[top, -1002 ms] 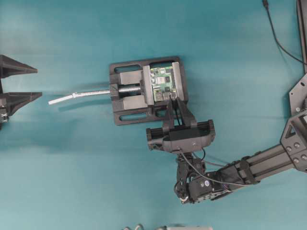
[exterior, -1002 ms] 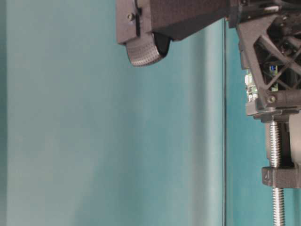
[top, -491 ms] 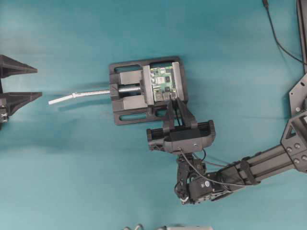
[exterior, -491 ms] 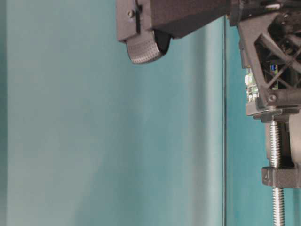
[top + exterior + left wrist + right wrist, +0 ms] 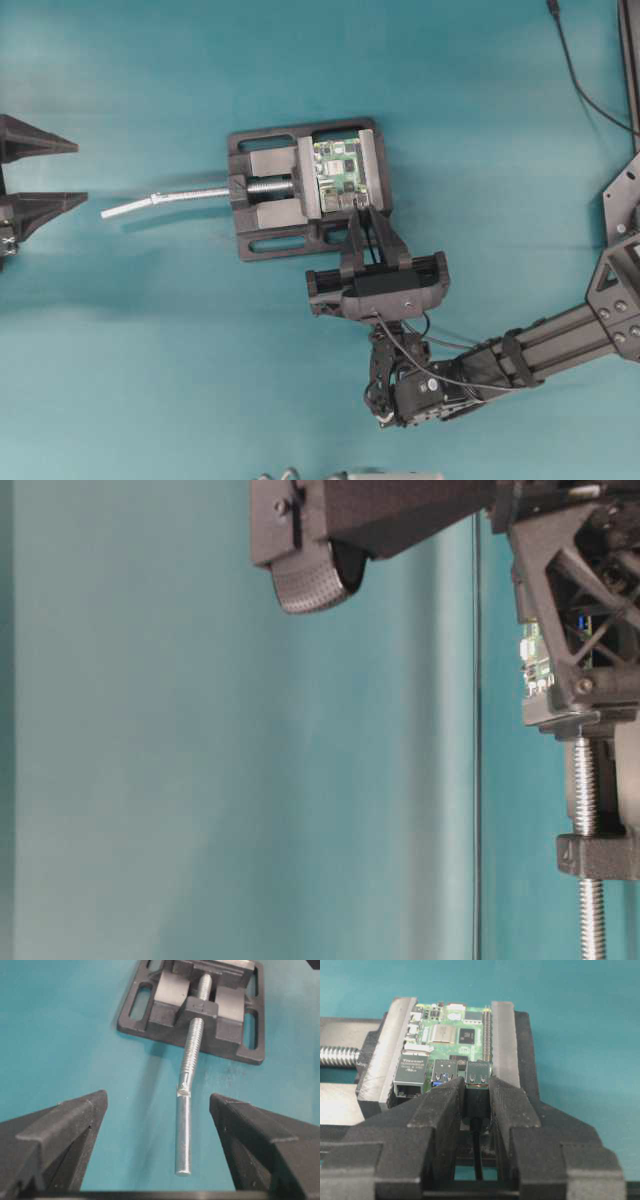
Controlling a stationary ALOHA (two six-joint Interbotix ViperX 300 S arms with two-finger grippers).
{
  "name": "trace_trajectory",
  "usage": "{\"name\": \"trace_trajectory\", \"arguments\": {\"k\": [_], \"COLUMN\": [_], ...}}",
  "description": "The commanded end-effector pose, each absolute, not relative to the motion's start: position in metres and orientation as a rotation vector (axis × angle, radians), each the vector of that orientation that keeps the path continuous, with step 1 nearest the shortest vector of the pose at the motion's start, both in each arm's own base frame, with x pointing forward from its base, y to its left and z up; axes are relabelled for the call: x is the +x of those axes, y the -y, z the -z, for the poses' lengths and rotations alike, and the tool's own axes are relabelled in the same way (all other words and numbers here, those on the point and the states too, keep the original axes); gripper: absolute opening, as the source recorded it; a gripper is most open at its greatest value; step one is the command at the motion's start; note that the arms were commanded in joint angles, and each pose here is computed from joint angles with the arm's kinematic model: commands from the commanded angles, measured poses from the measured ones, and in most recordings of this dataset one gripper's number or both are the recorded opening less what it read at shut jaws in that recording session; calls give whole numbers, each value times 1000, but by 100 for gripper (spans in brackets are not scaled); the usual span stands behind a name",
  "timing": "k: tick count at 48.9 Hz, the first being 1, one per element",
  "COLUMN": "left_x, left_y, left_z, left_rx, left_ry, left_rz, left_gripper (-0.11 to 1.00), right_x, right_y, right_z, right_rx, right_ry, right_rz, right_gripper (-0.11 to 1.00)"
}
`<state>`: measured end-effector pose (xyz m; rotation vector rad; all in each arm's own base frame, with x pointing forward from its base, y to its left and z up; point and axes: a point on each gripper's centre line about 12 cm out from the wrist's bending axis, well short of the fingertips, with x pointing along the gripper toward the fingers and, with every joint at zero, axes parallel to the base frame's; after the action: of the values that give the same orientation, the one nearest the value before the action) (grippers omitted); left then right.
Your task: Insert the USB into the fixed PCB.
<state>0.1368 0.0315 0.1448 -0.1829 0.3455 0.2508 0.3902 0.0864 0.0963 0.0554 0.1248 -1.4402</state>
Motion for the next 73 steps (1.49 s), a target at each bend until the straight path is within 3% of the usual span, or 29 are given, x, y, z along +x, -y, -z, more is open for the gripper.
{"name": "trace_trajectory", "arguments": {"k": [1,13,27,63,73], "left_x": [139,139,139,139,139], "left_y": [-32,-32,-32,-32,-32], "left_z": [-149,-149,-149,-149,-149], "left_rx": [-196,-195,-195,-194,-196], "left_ry": [-335,-335,-333,-335,-335], "left_rz": [-255,-253,-253,-254,-255], "left_gripper": [99,99,99,99,99], "right_x": [389,389,390,346,314], "right_y": [-107,-107,-107,-118,-116], "right_z": [-120,-120,-120,-150,-154], "right_rx": [121,122,121,128,154], "right_ry": [-99,-98,-101,-164,-214], "right_rz": [1390,1390,1387,1242,1130], "right_gripper": [21,22,45,46,58]}}
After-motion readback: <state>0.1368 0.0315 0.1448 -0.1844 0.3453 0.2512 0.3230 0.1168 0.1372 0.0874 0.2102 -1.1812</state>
